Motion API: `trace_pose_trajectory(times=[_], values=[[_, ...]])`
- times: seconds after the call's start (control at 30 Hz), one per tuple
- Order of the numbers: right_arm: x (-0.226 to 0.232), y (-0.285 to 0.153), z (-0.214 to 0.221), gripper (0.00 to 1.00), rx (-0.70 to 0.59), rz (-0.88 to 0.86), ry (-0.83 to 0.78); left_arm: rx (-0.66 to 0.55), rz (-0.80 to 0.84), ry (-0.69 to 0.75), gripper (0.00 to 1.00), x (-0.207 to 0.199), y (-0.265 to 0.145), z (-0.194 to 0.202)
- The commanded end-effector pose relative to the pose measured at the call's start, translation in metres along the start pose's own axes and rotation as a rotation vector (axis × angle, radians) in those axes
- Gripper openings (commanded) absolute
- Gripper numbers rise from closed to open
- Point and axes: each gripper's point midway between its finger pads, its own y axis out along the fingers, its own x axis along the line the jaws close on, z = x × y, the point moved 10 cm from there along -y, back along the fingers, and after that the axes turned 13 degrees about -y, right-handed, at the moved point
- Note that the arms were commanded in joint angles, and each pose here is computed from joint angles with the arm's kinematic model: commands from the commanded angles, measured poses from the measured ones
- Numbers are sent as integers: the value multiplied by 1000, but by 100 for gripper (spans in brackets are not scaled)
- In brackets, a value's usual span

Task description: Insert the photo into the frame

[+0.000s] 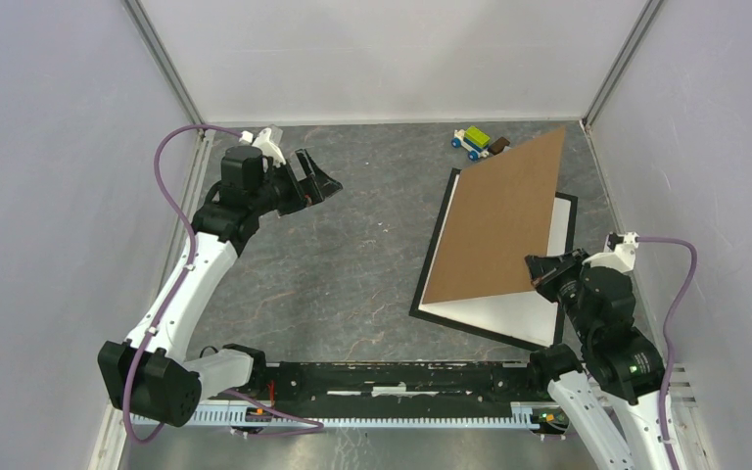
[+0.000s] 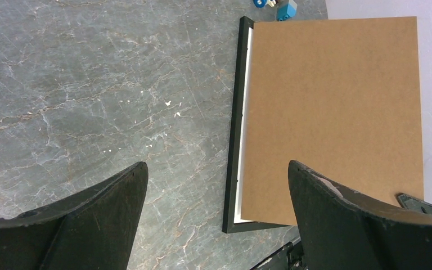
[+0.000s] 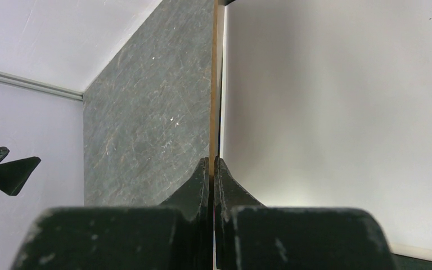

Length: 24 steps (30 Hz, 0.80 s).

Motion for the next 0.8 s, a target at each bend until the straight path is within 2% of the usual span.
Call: trace_pose_trajectory(times=[0.0,0.53,0.77], values=[[15,-5,-19,0,-120,-99,63,0,41,58,99,-3,2,0],[4,0,-2,0,-84,-84,50,4,44,57,99,-4,3,0],[4,-5,-8,0,-97,-58,33,7,43,59,99,-4,3,1]])
